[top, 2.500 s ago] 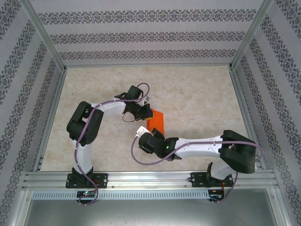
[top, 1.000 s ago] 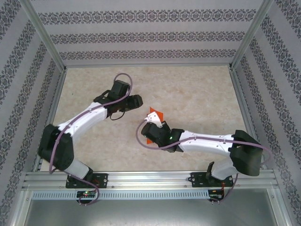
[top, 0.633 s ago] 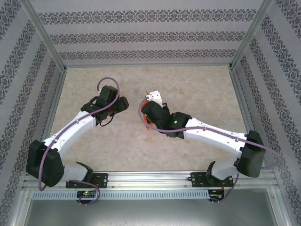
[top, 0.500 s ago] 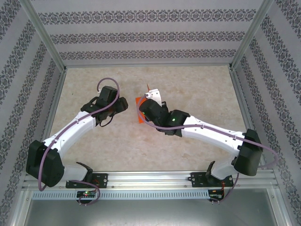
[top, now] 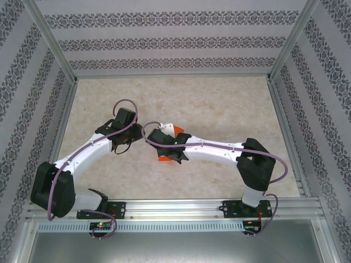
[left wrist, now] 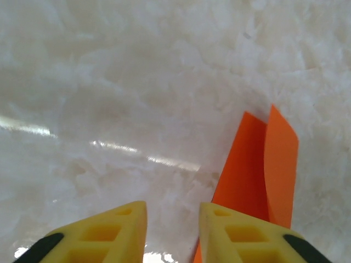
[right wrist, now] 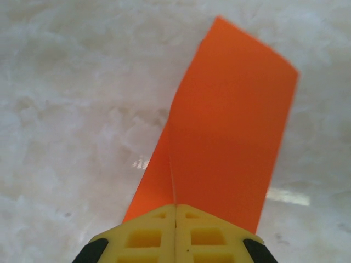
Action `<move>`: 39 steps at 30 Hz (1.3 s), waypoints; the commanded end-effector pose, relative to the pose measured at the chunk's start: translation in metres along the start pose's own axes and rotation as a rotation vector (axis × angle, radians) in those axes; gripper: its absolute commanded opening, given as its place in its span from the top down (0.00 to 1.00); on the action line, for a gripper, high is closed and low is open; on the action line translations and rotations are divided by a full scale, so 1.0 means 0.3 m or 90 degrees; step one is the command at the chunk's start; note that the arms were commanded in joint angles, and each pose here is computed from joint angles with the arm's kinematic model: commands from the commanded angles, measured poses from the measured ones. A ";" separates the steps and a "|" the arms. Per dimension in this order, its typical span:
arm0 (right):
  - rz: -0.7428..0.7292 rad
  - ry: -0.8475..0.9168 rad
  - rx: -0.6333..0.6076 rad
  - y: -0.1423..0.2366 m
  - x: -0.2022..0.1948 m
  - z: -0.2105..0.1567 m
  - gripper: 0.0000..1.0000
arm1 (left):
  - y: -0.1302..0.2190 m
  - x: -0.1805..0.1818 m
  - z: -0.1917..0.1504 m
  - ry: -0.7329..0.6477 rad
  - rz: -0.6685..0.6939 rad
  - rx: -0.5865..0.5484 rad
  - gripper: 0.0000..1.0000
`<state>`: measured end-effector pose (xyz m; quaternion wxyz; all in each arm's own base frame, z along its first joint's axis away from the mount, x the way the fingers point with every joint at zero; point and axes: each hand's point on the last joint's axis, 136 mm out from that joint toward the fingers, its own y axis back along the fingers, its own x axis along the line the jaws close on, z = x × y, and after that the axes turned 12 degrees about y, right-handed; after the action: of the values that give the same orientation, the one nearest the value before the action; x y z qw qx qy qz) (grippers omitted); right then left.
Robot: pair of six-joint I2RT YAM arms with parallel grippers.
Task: Fold a paper plane with a square sheet of paper (pick it up from the middle)
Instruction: Fold the triangle a second time at the center of the table.
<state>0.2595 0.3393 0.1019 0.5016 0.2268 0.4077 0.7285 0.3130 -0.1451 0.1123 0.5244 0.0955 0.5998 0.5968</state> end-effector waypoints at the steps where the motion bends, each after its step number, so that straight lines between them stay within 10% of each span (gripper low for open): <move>1: 0.055 -0.058 0.000 0.006 0.079 0.030 1.00 | -0.010 -0.037 -0.031 0.038 -0.060 0.039 0.72; 19: 0.090 -0.137 0.029 -0.041 0.059 -0.048 1.00 | -0.127 -0.026 -0.227 0.137 -0.108 0.229 1.00; 39: 0.150 -0.217 0.018 -0.075 0.073 -0.097 0.98 | -0.163 -0.018 -0.372 0.106 -0.084 0.281 1.00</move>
<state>0.2391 0.3468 0.0549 0.4739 0.3857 0.3301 0.7195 0.2609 -0.2257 0.0514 0.4775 0.1168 0.7591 0.4268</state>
